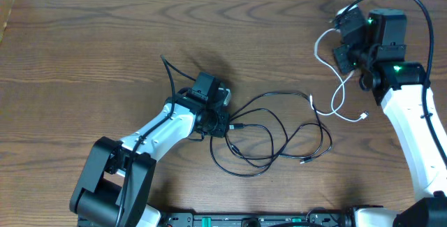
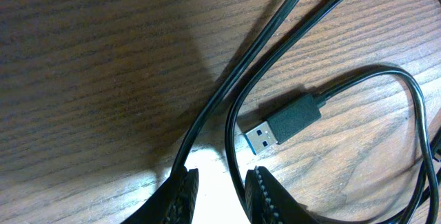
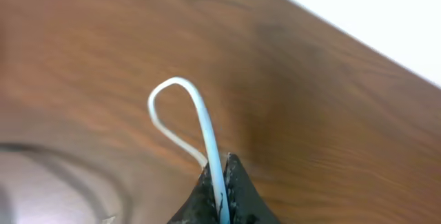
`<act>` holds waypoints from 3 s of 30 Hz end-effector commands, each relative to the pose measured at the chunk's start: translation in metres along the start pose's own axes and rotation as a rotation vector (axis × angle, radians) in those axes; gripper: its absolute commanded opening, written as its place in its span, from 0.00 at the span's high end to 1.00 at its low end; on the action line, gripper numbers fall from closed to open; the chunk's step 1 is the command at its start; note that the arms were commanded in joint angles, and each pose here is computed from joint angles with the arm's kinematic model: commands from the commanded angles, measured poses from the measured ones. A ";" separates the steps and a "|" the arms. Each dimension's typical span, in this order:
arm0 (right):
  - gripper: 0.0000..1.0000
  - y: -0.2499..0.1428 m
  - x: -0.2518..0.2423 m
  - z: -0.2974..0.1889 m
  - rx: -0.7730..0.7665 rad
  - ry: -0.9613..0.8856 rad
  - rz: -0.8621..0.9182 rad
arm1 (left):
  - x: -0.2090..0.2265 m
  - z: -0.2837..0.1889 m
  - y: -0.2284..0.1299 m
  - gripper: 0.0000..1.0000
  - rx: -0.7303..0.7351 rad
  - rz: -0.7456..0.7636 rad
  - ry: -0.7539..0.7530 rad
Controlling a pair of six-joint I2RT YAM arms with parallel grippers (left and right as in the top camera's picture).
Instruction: Untangle cables
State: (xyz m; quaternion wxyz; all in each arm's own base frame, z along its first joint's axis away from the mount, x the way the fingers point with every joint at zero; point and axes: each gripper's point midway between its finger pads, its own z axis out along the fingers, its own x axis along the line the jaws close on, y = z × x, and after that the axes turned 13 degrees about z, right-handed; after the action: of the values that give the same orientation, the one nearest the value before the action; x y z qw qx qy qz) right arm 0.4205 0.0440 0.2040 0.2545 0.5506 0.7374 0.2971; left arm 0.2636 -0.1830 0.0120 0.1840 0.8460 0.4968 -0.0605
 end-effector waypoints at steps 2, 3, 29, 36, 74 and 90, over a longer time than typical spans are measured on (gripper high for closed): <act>0.99 0.009 0.033 -0.018 -0.055 0.187 -0.066 | 0.002 -0.002 0.005 0.71 -0.011 -0.003 0.008; 0.99 0.012 0.033 -0.021 -0.068 0.184 -0.072 | 0.002 -0.002 0.005 0.71 -0.011 -0.003 0.008; 0.99 -0.023 0.049 -0.068 0.057 0.130 -0.041 | 0.002 -0.002 0.005 0.71 -0.011 -0.003 0.008; 0.99 -0.061 0.111 -0.084 0.181 0.345 -0.283 | 0.002 -0.002 0.005 0.71 -0.011 -0.003 0.008; 0.98 -0.106 -0.187 -0.182 -0.115 -1.170 0.987 | 0.002 -0.002 0.005 0.71 -0.011 -0.003 0.008; 0.84 -0.125 -0.195 -0.073 0.071 -0.743 1.122 | 0.002 -0.002 0.005 0.71 -0.011 -0.003 0.008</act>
State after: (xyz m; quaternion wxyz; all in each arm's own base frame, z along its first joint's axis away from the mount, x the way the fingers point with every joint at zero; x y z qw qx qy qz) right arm 0.3173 -0.1978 0.1999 0.3346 0.9205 0.1483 0.1367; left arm 0.2635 -0.1829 0.0120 0.1838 0.8460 0.4968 -0.0606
